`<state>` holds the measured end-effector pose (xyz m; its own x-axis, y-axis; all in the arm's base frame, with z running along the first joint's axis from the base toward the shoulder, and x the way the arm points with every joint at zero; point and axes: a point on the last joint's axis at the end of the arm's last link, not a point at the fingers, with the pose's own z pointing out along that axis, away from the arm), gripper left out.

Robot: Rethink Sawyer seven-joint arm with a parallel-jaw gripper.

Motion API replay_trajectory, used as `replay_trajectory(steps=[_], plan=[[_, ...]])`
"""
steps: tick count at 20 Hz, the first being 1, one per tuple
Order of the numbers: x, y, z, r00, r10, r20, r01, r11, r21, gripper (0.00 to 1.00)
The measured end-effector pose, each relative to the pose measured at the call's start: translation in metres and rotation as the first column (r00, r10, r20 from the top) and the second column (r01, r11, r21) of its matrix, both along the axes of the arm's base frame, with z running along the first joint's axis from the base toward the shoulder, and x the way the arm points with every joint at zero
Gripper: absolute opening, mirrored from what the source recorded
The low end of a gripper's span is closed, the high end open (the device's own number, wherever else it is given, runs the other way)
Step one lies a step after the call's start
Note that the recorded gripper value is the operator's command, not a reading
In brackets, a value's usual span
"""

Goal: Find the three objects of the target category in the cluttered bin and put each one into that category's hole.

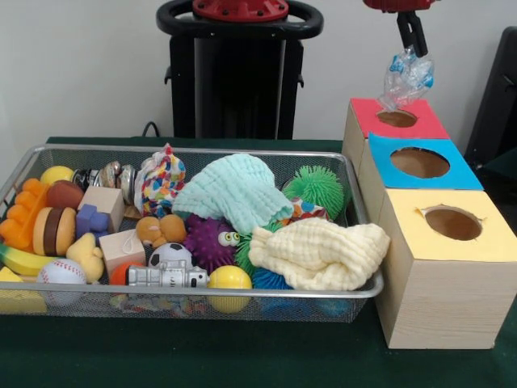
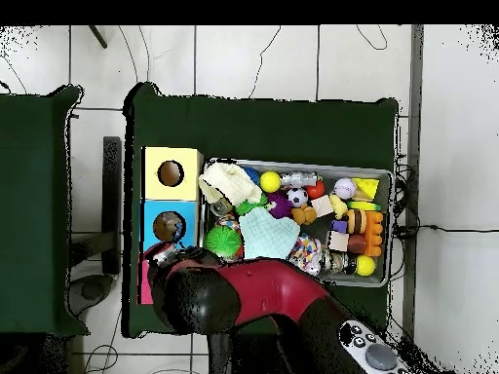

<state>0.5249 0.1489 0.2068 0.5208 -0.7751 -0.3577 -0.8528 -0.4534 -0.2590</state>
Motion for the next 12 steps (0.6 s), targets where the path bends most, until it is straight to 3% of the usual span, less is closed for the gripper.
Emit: replay_trajectory(steps=[12], plan=[[0.019,0.004,-0.005,0.9969,-0.050,0.060,0.051,0.9986,-0.012,0.00]])
